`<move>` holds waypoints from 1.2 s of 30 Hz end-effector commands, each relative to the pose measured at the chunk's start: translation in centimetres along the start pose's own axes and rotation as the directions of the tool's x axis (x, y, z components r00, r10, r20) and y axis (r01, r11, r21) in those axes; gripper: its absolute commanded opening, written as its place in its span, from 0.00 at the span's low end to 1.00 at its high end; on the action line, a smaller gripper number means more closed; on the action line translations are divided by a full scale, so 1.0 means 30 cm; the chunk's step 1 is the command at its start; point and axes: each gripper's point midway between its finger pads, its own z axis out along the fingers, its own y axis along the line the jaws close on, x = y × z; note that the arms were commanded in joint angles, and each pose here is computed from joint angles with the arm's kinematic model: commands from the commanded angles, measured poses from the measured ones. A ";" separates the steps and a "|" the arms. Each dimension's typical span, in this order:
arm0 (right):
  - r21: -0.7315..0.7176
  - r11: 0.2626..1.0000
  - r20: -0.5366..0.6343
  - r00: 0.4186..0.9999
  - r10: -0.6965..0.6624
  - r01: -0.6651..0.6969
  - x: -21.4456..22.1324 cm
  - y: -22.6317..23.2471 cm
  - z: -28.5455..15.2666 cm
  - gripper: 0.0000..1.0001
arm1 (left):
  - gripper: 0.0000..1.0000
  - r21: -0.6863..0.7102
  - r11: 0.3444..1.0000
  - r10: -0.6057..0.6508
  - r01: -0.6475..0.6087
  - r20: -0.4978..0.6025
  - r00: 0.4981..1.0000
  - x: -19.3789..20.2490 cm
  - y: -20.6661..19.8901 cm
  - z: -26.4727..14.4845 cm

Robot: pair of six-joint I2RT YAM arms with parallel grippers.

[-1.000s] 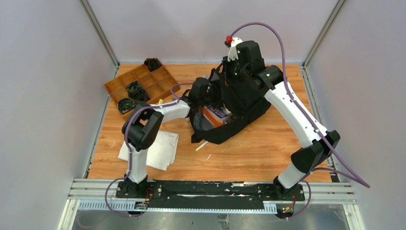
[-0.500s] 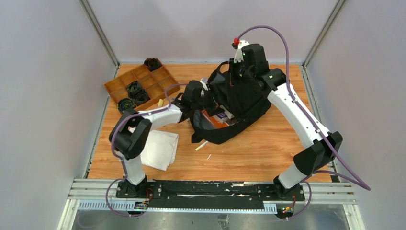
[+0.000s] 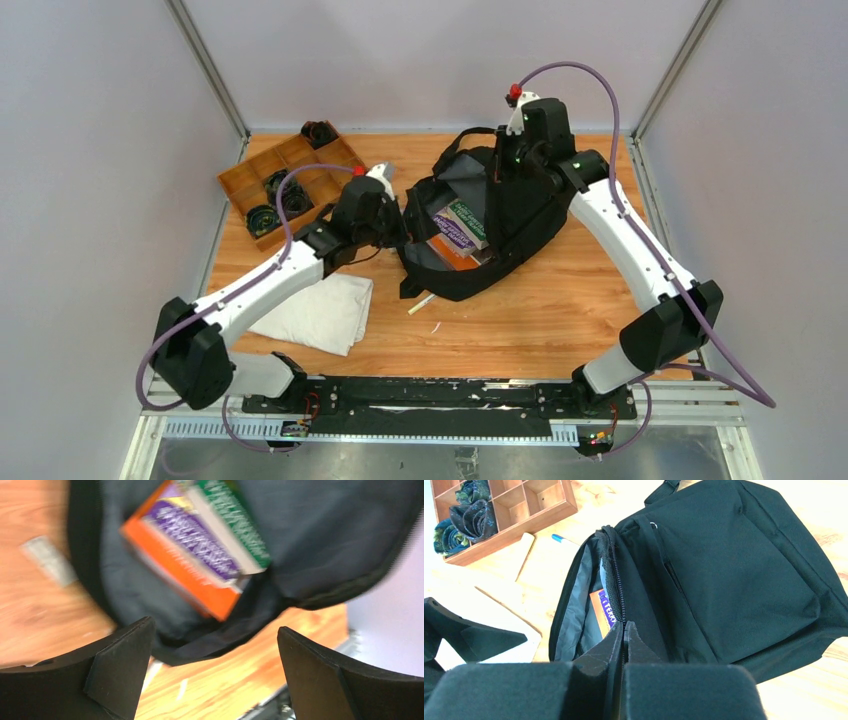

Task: Pack the student bag
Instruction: Place the book in the student bag, then adjust the student bag at the center of the board.

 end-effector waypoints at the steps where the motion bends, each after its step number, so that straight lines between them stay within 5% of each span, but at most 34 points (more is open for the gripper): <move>1: 0.000 1.000 0.045 0.999 0.025 -0.025 -0.032 -0.021 -0.045 0.00 | 1.00 -0.301 0.951 0.068 -0.070 -0.015 0.998 0.062 0.294 -0.066; 10: -0.014 0.999 0.049 0.998 0.035 -0.034 -0.030 -0.014 -0.058 0.00 | 1.00 -0.277 0.960 -0.005 -0.034 -0.137 0.991 0.194 0.365 0.089; 12: -0.007 0.999 0.050 0.998 0.035 -0.035 -0.027 -0.018 -0.064 0.00 | 0.93 -0.259 0.965 -0.009 -0.041 -0.190 0.982 0.221 0.362 0.128; 14: 0.005 0.999 0.062 0.997 0.037 -0.038 -0.029 -0.033 -0.081 0.00 | 0.77 -0.214 0.976 -0.021 -0.023 -0.199 0.980 0.225 0.337 0.167; 18: 0.050 0.998 0.076 0.997 0.025 -0.029 -0.022 -0.069 -0.139 0.00 | 0.22 -0.121 0.993 -0.012 -0.013 -0.203 0.979 0.188 0.257 0.235; 22: 0.080 0.997 0.049 0.999 -0.006 0.002 0.034 -0.093 -0.202 0.00 | 0.00 -0.062 0.996 0.047 -0.062 -0.221 0.974 0.137 0.171 0.318; 31: 0.185 0.983 -0.053 0.999 -0.010 0.020 0.186 -0.183 -0.245 0.00 | 0.05 0.038 0.997 0.079 -0.071 -0.294 0.953 0.115 0.058 0.436; 36: 0.164 0.986 -0.078 0.997 -0.009 0.022 0.208 -0.176 -0.237 0.00 | 0.42 -0.014 0.993 0.113 -0.121 -0.267 0.957 0.110 0.092 0.344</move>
